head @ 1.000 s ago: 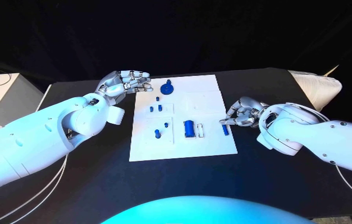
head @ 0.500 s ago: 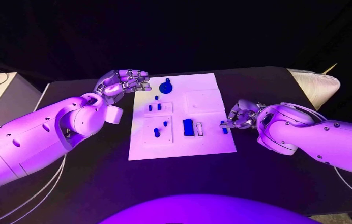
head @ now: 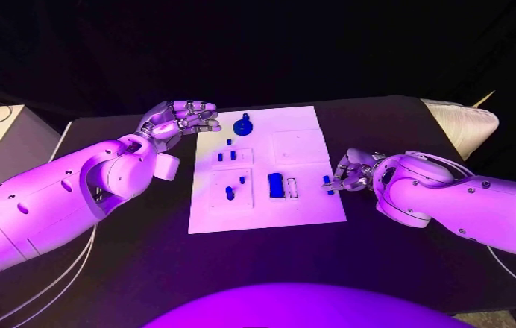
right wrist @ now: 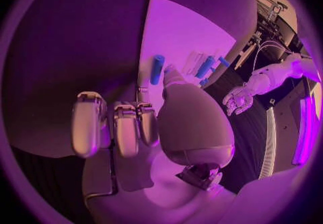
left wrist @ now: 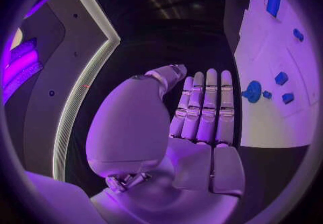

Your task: Assemble the parts on the task board

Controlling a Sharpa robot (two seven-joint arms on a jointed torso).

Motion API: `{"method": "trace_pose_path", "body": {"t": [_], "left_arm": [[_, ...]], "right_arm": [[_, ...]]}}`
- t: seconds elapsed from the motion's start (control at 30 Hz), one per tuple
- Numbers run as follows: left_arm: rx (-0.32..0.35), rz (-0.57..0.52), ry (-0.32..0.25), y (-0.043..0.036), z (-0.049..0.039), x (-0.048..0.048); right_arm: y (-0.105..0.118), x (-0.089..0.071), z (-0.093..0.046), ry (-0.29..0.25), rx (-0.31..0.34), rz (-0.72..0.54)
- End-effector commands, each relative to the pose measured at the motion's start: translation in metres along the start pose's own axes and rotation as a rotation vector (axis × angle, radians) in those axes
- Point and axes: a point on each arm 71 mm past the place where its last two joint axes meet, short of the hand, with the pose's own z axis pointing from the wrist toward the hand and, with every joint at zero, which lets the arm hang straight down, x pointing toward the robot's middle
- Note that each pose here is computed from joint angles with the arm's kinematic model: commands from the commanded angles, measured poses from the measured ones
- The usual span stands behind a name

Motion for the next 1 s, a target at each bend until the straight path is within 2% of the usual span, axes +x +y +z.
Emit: {"method": "trace_pose_path", "body": {"t": [0.03, 0.33, 0.67, 1.0], "left_arm": [[0.007, -0.010, 0.014, -0.0002, 0.0001, 0.0022], [0.007, -0.010, 0.013, -0.0001, 0.0001, 0.0020], [0.006, -0.009, 0.012, -0.0002, -0.0001, 0.0018], [0.006, -0.008, 0.012, -0.0003, -0.0004, 0.0014]], "right_arm": [[0.001, 0.007, 0.001, 0.001, 0.004, -0.038], [0.007, 0.010, 0.002, -0.024, -0.012, -0.031], [0.008, 0.012, 0.003, 0.000, 0.002, -0.054], [0.014, 0.011, -0.002, -0.025, -0.024, -0.008]]}}
